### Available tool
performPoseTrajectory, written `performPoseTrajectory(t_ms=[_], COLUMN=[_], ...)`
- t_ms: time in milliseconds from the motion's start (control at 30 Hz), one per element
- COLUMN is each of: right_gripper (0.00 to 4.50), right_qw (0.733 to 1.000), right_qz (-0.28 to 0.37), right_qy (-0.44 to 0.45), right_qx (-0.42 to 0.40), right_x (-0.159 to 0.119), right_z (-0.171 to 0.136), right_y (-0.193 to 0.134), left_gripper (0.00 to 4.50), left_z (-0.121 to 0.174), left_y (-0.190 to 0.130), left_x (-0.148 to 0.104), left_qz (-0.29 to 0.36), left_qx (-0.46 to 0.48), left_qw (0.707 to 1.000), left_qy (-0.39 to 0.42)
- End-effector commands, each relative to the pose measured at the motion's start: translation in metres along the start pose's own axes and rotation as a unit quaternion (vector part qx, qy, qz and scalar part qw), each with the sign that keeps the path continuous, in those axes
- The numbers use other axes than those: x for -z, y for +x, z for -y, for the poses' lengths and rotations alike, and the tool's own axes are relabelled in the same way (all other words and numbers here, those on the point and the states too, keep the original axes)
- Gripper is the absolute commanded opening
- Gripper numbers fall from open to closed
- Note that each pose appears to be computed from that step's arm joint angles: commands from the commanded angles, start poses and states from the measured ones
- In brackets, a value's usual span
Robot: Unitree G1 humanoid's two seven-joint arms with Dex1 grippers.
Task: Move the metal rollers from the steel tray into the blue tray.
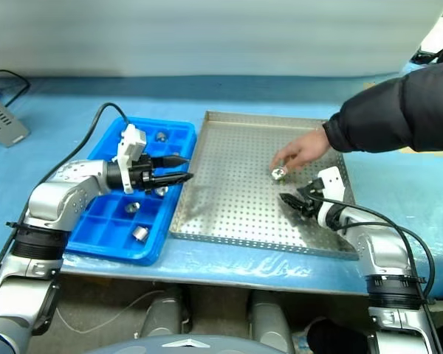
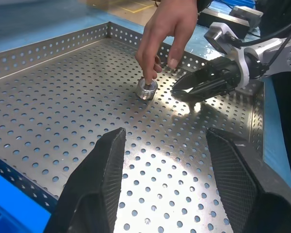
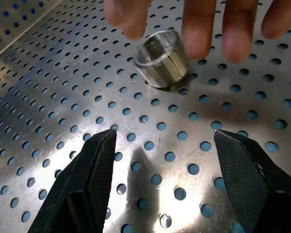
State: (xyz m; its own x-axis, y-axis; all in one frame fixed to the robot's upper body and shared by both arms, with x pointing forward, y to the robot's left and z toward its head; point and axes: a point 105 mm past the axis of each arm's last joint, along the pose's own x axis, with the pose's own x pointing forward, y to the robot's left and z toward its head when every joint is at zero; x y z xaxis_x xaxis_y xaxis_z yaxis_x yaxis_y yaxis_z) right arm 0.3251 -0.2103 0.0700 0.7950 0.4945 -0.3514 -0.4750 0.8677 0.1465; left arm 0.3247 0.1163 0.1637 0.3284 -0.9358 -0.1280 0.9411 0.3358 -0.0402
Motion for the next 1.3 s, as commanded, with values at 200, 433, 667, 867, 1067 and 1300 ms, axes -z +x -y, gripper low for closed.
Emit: performPoseTrajectory(t_ms=[200, 433, 667, 867, 1067, 1300], right_gripper=[3.33, 3.33, 3.33, 3.33, 3.33, 3.33], right_qw=[0.999, 0.997, 0.991, 0.992, 0.985, 0.964], right_qz=[0.037, 0.079, 0.126, 0.106, 0.157, 0.253], right_qy=[-0.017, -0.023, -0.033, -0.058, -0.061, -0.068], right_qx=[0.017, 0.003, -0.023, -0.027, 0.032, 0.039], right_x=[-0.019, -0.041, -0.069, -0.06, -0.076, -0.111], right_z=[0.002, -0.015, -0.043, -0.049, -0.027, -0.029], right_y=[0.006, 0.025, 0.046, 0.058, 0.051, 0.036], left_gripper=[2.74, 2.74, 2.74, 2.74, 2.74, 2.74], left_z=[0.001, -0.001, 0.001, 0.002, -0.001, -0.002], left_y=[0.001, -0.001, 0.003, 0.004, 0.001, 0.003], left_x=[-0.01, -0.013, -0.011, -0.011, -0.01, -0.01], left_qz=[0.012, 0.02, 0.024, 0.026, 0.024, 0.025], left_qx=[0.002, -0.006, -0.009, -0.011, -0.024, -0.027], left_qw=[1.0, 1.0, 0.999, 0.999, 0.999, 0.999], left_qy=[0.023, 0.022, 0.019, 0.02, 0.024, 0.021])
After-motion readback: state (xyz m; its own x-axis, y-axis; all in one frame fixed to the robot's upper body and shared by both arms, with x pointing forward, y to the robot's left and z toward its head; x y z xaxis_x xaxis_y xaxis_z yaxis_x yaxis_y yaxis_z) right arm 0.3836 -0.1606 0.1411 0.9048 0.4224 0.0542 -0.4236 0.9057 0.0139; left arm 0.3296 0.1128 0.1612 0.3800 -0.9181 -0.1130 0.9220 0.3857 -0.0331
